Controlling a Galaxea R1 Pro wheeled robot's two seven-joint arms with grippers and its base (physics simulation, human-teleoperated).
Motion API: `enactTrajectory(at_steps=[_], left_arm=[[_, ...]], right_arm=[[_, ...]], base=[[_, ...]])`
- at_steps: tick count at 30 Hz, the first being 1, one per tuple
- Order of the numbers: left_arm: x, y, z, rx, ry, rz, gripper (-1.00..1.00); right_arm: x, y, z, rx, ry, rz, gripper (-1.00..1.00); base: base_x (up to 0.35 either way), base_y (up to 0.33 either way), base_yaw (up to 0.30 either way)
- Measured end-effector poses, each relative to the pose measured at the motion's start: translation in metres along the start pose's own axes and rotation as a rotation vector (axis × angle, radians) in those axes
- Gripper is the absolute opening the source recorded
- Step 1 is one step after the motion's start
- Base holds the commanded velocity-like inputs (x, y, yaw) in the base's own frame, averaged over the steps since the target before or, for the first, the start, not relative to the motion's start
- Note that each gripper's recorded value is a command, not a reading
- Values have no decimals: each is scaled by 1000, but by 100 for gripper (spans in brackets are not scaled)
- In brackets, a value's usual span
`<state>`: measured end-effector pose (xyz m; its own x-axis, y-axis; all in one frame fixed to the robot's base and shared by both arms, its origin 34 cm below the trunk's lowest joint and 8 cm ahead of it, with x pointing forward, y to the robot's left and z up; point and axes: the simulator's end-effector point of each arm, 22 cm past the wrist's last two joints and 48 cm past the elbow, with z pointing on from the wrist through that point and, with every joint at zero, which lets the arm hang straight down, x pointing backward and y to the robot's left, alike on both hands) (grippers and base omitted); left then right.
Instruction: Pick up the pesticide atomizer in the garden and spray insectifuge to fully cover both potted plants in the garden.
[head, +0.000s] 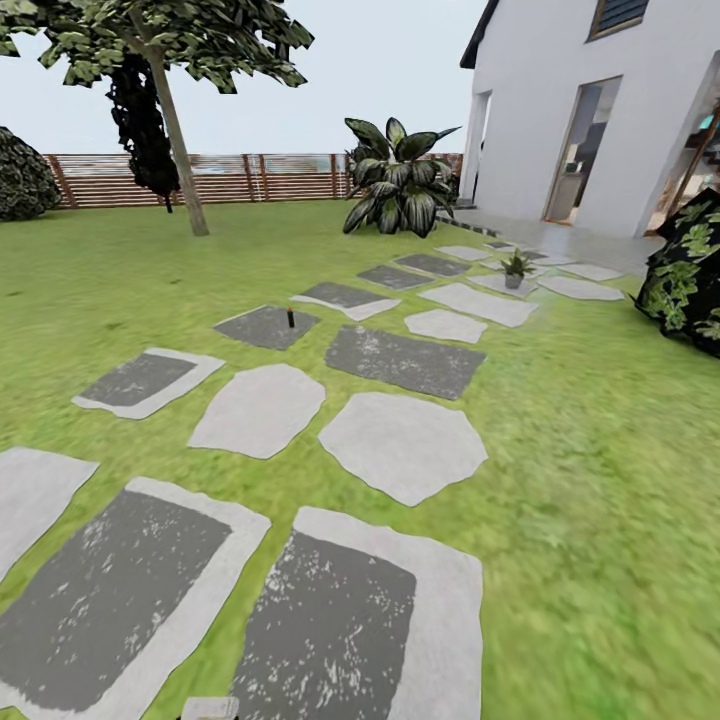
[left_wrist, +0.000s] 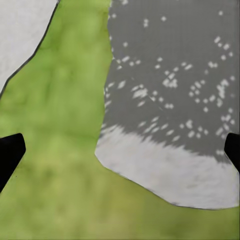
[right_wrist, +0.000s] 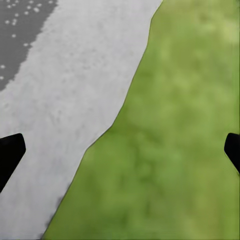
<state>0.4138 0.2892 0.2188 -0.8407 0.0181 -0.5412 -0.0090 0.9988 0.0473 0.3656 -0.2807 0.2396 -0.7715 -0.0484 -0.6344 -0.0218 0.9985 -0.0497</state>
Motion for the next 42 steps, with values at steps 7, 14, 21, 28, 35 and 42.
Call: enactTrajectory(at_steps=[7, 14, 21, 28, 35, 42], left_arm=[[0, 0, 0, 0, 0, 0, 100], [0, 0, 0, 0, 0, 0, 100], [0, 0, 0, 0, 0, 0, 100], [0, 0, 0, 0, 0, 0, 100], [0, 0, 0, 0, 0, 0, 100], [0, 0, 0, 0, 0, 0, 100]], right_arm=[[0, 0, 0, 0, 0, 0, 100], [0, -1, 0, 2, 0, 0, 100], [10, -2, -2, 4, 21, 1, 100], [12, -2, -2, 4, 24, 1, 100], [12, -2, -2, 4, 25, 0, 100], [12, -2, -2, 3, 26, 0, 100]], base=[[337, 0, 0], [336, 0, 0], [337, 0, 0], [337, 0, 0], [337, 0, 0], [337, 0, 0]])
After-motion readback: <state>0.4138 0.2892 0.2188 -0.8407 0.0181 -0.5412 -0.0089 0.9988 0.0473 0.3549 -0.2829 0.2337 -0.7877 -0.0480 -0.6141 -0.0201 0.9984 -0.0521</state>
